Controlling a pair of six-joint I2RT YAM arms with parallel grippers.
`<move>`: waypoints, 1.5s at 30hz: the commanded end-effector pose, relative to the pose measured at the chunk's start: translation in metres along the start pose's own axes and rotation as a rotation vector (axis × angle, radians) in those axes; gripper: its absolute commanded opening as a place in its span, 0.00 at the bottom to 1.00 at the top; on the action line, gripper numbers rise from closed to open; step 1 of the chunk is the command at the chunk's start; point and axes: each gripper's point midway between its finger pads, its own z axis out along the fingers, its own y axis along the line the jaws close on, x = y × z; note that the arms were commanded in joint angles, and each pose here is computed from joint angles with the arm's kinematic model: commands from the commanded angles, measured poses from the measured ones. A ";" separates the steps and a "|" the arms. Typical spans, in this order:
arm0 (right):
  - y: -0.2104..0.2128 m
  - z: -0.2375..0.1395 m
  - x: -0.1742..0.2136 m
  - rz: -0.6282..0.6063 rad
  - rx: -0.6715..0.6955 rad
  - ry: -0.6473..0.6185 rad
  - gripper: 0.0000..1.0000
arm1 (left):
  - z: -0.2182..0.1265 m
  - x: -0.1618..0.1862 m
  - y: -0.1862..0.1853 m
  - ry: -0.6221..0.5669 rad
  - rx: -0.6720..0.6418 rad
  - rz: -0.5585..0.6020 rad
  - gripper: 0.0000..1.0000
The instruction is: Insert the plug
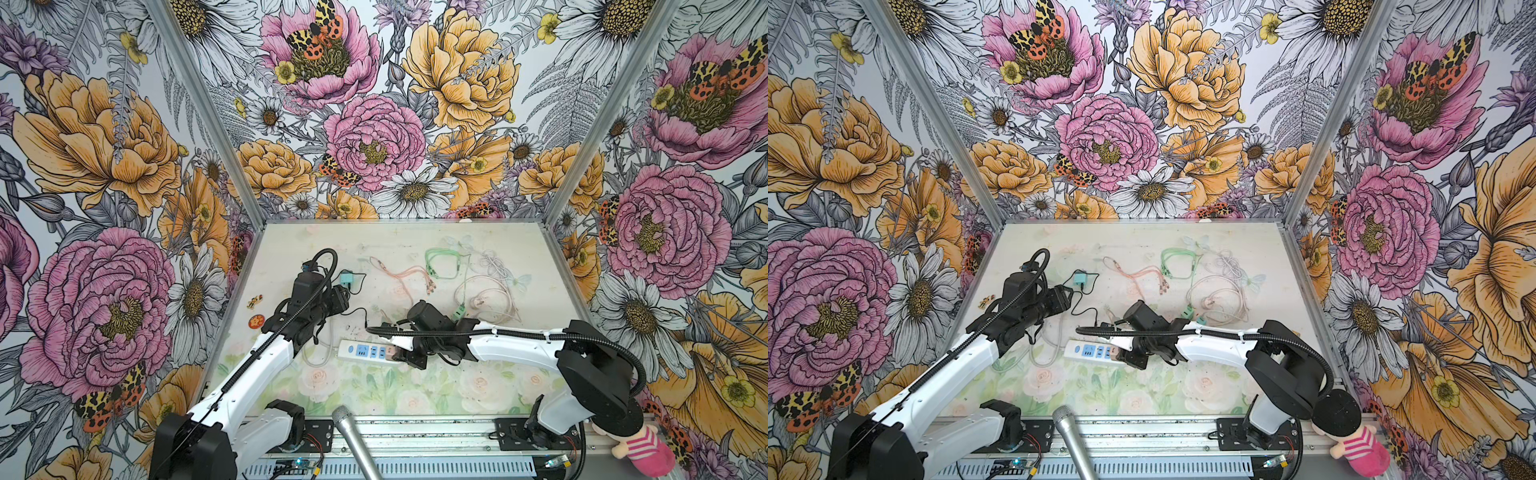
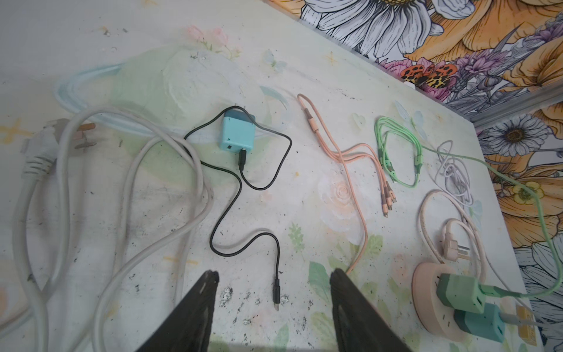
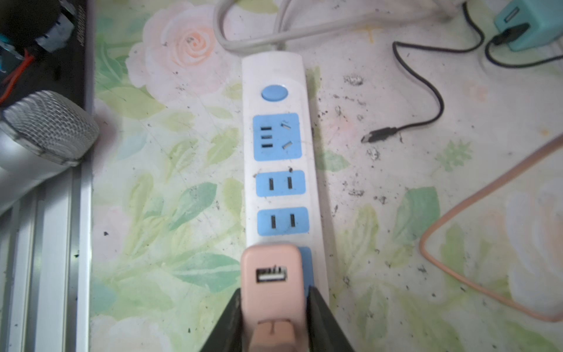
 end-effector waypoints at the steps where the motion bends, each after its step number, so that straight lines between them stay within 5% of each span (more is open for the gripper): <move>1: -0.004 -0.014 0.014 0.037 0.036 0.041 0.44 | 0.010 0.000 0.004 0.012 -0.023 -0.039 0.62; 11: -0.007 -0.067 -0.024 0.054 0.068 -0.144 0.56 | 0.054 -0.017 0.005 0.034 -0.112 -0.006 0.61; 23: -0.047 -0.189 -0.069 0.142 0.325 -0.457 0.67 | 0.131 -0.032 0.014 0.157 -0.233 0.073 0.58; 33: -0.060 -0.183 -0.082 0.144 0.299 -0.445 0.66 | 0.152 -0.025 0.034 0.226 -0.343 0.143 0.60; 45: -0.070 -0.183 -0.105 0.158 0.289 -0.472 0.65 | 0.186 -0.018 0.040 0.290 -0.305 0.142 0.61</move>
